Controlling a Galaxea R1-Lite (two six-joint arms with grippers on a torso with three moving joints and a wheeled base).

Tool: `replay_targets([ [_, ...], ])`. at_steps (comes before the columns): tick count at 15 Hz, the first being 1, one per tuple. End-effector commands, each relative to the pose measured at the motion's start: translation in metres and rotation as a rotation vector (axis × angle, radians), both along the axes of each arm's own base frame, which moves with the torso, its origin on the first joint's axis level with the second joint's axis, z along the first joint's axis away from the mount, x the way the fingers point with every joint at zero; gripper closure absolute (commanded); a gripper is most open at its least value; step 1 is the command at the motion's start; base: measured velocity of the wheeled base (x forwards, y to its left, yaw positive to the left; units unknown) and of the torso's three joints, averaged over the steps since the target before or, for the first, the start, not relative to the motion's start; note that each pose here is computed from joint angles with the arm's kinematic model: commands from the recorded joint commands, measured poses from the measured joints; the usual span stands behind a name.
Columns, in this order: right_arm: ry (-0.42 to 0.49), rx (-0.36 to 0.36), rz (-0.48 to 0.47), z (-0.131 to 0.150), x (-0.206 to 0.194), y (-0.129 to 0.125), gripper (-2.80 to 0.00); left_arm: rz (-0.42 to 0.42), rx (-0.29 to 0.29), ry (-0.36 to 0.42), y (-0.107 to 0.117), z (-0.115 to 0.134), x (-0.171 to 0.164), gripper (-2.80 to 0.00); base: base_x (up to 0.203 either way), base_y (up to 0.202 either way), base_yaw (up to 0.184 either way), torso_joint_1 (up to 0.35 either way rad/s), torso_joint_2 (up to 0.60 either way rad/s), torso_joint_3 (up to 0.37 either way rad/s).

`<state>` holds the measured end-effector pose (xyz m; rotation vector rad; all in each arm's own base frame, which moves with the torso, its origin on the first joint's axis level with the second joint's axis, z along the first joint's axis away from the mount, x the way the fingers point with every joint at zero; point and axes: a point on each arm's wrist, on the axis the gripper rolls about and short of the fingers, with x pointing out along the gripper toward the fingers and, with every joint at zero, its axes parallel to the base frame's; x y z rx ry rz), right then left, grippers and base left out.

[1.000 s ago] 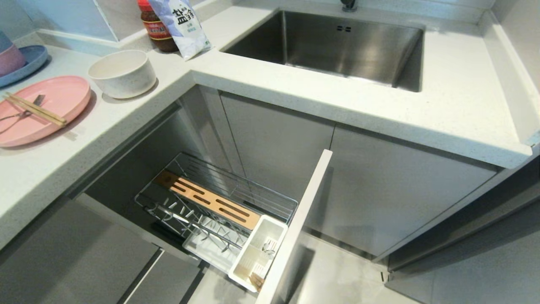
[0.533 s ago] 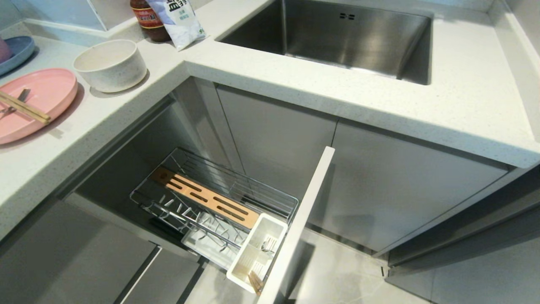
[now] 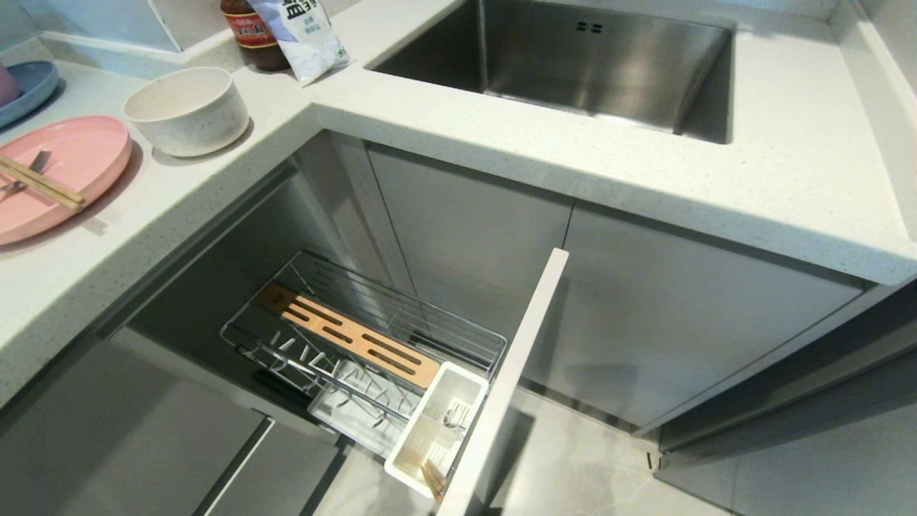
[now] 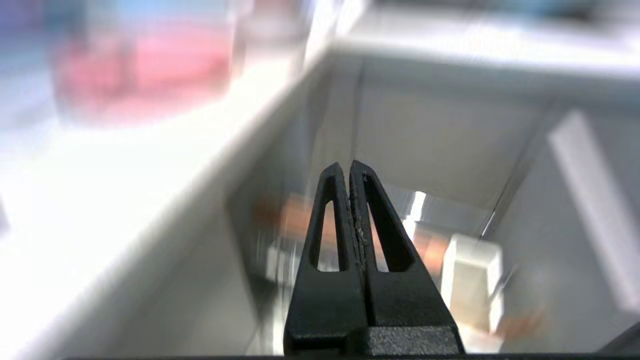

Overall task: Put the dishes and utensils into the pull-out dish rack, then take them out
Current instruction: Pick up the chopsticks and place it in the cupboard

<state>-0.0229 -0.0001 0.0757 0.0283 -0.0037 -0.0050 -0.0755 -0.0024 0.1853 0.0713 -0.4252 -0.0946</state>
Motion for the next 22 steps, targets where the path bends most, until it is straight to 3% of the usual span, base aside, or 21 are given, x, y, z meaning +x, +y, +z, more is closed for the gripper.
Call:
replay_targets([
  [1,-0.001,0.0,0.0,0.0,0.0,0.0,0.0,-0.048,0.046,-0.136,-0.002,0.059,-0.038,0.0,0.0,0.0,0.0,0.0,0.0,0.0],
  [3,-0.001,-0.001,0.0,0.0,0.0,0.0,0.0,-0.081,0.082,-0.189,-0.004,0.115,-0.055,0.0,0.0,0.0,0.0,0.0,0.0,0.0],
  [5,-0.002,0.001,0.0,0.0,0.0,0.0,0.0,-0.089,0.098,-0.162,-0.006,0.166,-0.039,0.0,0.0,0.0,0.0,0.0,0.0,0.0],
  [7,-0.001,-0.001,0.0,0.0,0.0,0.0,0.0,-0.023,0.07,-0.071,-0.006,0.198,0.002,0.0,0.0,0.0,0.0,0.0,0.0,0.0],
  [9,-0.001,0.001,0.0,0.0,0.0,0.0,0.0,0.041,-0.047,0.022,-0.003,0.215,0.043,0.0,0.0,0.0,0.0,0.0,0.0,0.0],
  [13,-0.002,-0.001,0.0,0.0,0.0,0.0,0.0,0.116,-0.348,0.11,0.008,0.246,0.122,0.0,0.0,0.0,0.0,0.0,0.0,0.0],
  [15,-0.001,0.001,0.0,0.0,0.0,0.0,0.0,0.216,-0.454,0.148,0.015,0.252,0.167,0.0,0.0,0.0,0.0,0.0,0.0,0.0],
  [18,-0.002,0.0,0.0,0.0,0.0,0.0,0.0,0.394,-0.627,0.175,0.022,0.261,0.205,0.0,0.0,0.0,0.0,0.0,0.0,0.0],
  [20,-0.002,-0.001,0.0,0.0,0.0,0.0,0.0,0.457,-0.679,0.32,0.019,0.249,0.224,0.0,0.0,0.0,0.0,0.0,0.0,0.0],
  [22,-0.001,-0.001,0.0,0.0,0.0,0.0,0.0,0.528,-0.671,0.443,0.021,0.237,0.242,0.0,0.0,0.0,0.0,0.0,0.0,0.0],
])
